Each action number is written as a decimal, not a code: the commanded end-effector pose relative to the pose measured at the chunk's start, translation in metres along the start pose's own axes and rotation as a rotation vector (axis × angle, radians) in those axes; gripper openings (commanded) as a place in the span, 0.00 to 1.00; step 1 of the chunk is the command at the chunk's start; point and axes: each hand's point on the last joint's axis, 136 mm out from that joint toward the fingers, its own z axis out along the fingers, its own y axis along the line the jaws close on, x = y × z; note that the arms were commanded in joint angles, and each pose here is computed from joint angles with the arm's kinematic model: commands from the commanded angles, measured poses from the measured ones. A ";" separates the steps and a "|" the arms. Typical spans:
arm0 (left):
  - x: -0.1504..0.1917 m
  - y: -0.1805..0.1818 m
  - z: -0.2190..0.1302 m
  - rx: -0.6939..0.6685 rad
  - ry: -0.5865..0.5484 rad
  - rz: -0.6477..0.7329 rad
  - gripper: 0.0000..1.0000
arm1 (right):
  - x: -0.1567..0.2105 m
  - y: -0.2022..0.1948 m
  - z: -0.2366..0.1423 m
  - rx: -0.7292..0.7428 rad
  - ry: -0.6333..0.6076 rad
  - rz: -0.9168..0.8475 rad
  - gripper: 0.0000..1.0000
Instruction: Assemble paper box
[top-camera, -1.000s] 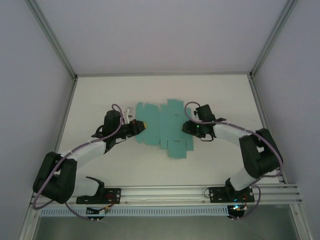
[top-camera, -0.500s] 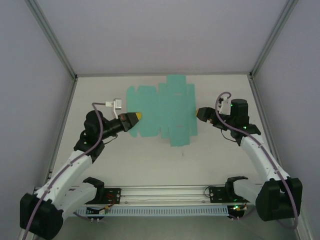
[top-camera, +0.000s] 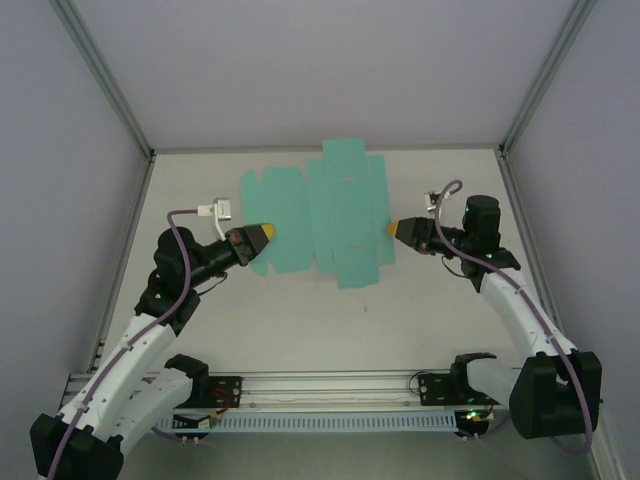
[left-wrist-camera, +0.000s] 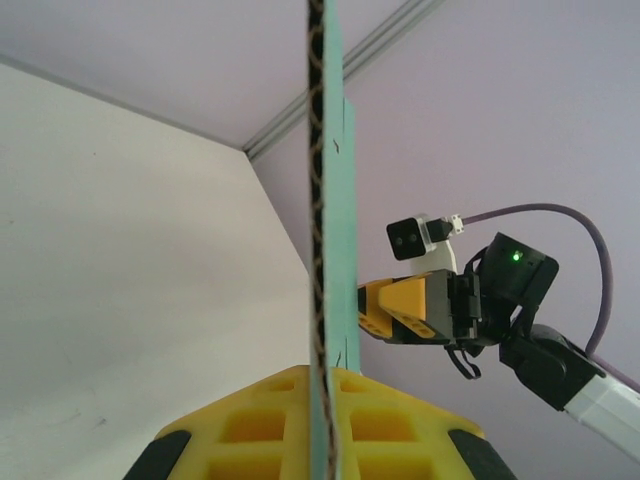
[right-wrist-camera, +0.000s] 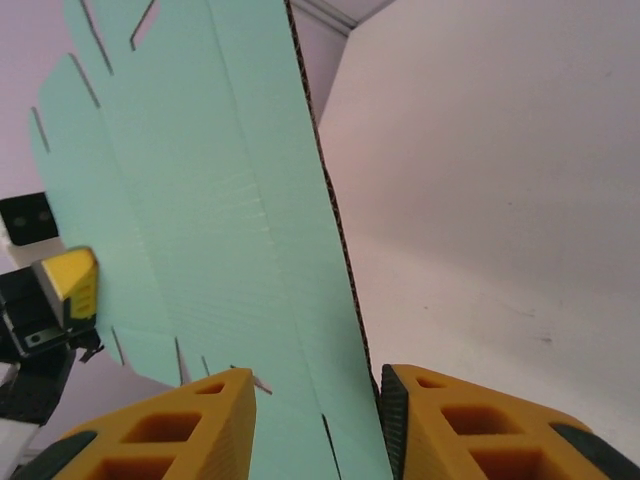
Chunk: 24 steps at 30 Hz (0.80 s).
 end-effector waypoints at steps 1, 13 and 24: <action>-0.006 -0.014 -0.001 0.044 -0.017 0.020 0.00 | 0.009 0.020 0.003 -0.151 0.069 -0.024 0.40; -0.008 -0.027 -0.006 0.079 -0.017 0.027 0.00 | -0.003 -0.003 0.011 -0.041 0.047 -0.057 0.26; 0.010 0.068 -0.029 -0.449 0.023 -0.011 1.00 | 0.009 -0.012 0.007 0.211 0.075 -0.271 0.00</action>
